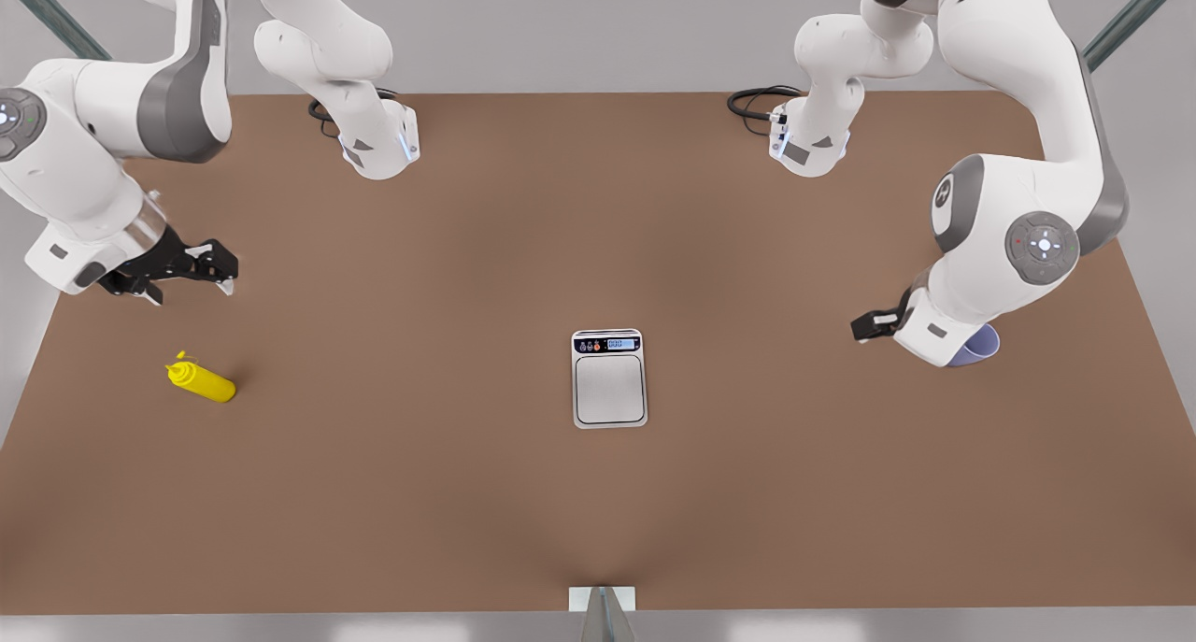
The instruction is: Move cup to the weight, pick up sauce bottle, pour sauce
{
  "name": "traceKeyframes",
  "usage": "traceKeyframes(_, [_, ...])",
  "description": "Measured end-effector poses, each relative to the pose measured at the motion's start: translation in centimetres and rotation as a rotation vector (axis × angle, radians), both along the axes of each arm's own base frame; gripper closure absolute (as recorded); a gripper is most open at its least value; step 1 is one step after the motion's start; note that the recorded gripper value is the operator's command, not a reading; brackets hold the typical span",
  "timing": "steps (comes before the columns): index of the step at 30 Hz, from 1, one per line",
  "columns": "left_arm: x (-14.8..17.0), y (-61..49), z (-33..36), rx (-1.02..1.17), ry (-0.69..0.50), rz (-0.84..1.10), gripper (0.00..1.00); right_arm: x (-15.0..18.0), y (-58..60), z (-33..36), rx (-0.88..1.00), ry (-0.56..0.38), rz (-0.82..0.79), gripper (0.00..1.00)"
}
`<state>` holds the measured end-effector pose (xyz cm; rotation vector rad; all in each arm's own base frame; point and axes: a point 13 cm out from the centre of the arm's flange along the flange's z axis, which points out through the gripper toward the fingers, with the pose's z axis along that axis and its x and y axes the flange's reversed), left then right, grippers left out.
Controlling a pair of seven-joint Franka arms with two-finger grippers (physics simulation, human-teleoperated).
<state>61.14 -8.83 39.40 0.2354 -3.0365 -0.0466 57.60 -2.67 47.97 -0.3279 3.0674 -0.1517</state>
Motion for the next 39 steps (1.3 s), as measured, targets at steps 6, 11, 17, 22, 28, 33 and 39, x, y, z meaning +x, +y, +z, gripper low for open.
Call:
traceKeyframes(6, [0.5,-0.2,-0.3,0.002,-0.011,0.023,0.0,1.7,-2.1,-3.0,0.018,0.044,0.005,0.0])
traceKeyframes(11, [0.7,2.7,-0.6,0.007,-0.006,0.073,0.0,4.6,-11.0,-10.2,0.121,0.12,-0.032,0.0])
traceKeyframes(17, [-1.7,23.5,-6.7,0.001,0.067,0.268,0.0,2.7,-20.4,-18.0,0.296,0.17,-0.047,0.0])
traceKeyframes(22, [-4.2,30.8,-9.2,-0.024,0.073,0.252,0.0,0.6,-25.8,-24.6,0.46,0.154,0.025,0.0])
traceKeyframes(28, [-8.1,33.9,-16.2,-0.056,0.123,0.171,0.0,-0.6,-29.5,-31.2,0.643,0.025,0.184,0.0])
traceKeyframes(33, [-12.5,36.5,-21.3,-0.063,0.129,0.128,0.0,0.5,-29.0,-34.4,0.718,-0.104,0.384,0.0])
traceKeyframes(39, [-11.4,37.0,-24.2,-0.055,0.069,0.028,0.0,-0.3,-30.7,-35.9,0.745,-0.25,0.546,0.0])
